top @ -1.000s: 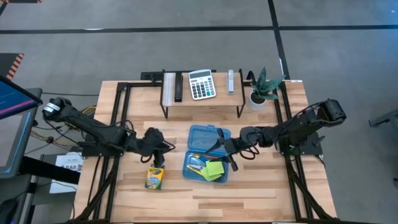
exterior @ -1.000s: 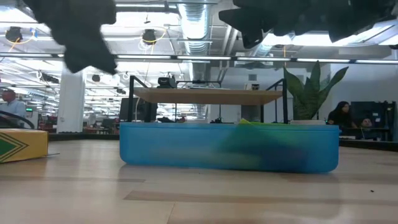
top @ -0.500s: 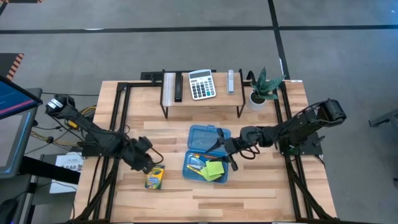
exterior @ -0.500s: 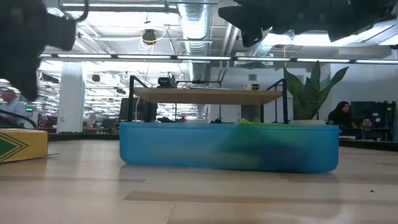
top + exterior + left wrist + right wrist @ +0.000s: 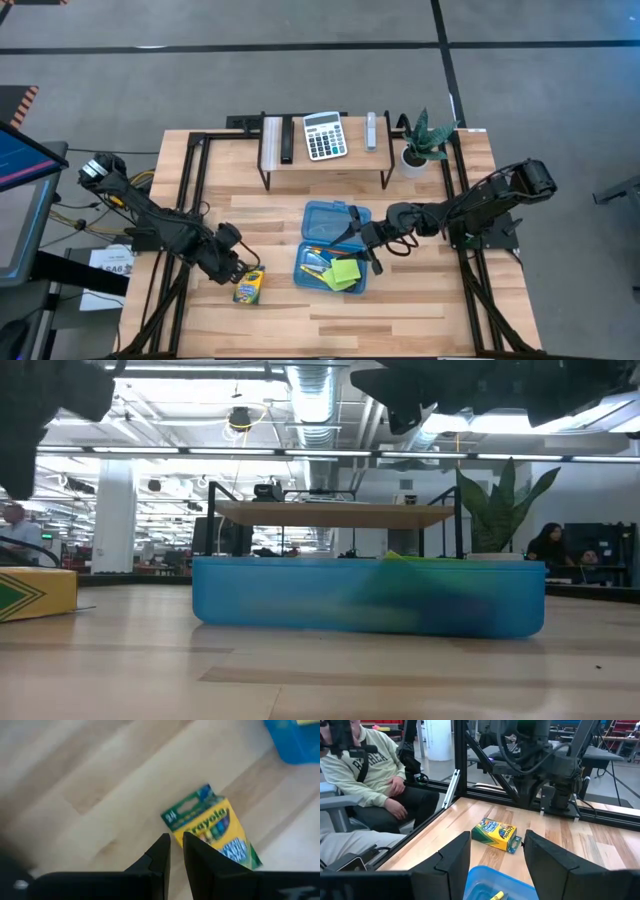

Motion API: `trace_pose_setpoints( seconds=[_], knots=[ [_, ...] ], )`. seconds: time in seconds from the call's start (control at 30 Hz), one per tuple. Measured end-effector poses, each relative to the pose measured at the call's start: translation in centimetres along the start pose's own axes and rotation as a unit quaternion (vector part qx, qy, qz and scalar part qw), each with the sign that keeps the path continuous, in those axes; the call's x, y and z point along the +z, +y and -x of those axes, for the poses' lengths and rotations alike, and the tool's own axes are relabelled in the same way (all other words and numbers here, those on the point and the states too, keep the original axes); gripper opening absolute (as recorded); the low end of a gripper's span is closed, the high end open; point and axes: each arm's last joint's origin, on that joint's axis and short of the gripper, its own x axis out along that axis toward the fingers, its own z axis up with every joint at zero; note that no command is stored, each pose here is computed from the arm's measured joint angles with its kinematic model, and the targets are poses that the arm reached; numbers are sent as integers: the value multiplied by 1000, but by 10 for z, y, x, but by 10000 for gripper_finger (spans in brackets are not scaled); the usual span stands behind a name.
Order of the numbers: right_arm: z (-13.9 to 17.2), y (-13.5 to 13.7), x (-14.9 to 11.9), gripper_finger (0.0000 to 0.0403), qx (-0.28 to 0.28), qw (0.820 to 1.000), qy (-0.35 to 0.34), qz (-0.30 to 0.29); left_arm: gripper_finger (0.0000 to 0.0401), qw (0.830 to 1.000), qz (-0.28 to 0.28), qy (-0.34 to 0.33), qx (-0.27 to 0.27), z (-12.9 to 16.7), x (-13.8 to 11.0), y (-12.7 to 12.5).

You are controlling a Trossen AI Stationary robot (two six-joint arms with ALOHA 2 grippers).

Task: Pack school essentials
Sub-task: Put the crayon box into the supply box

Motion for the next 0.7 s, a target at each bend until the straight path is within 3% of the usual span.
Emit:
trace_pose_setpoints(
  seconds=[0.2,0.33,0.7],
  knots=[
    [0,-2,0,201,-3,1000,0,0,45,998,-43,-2,36,-6,-3,-16],
    [0,1,0,201,1,1000,0,0,74,998,-47,19,47,-18,-6,-23],
    [0,-1,0,201,-3,1000,1,0,244,998,-19,47,46,-40,-12,-38]
  ],
)
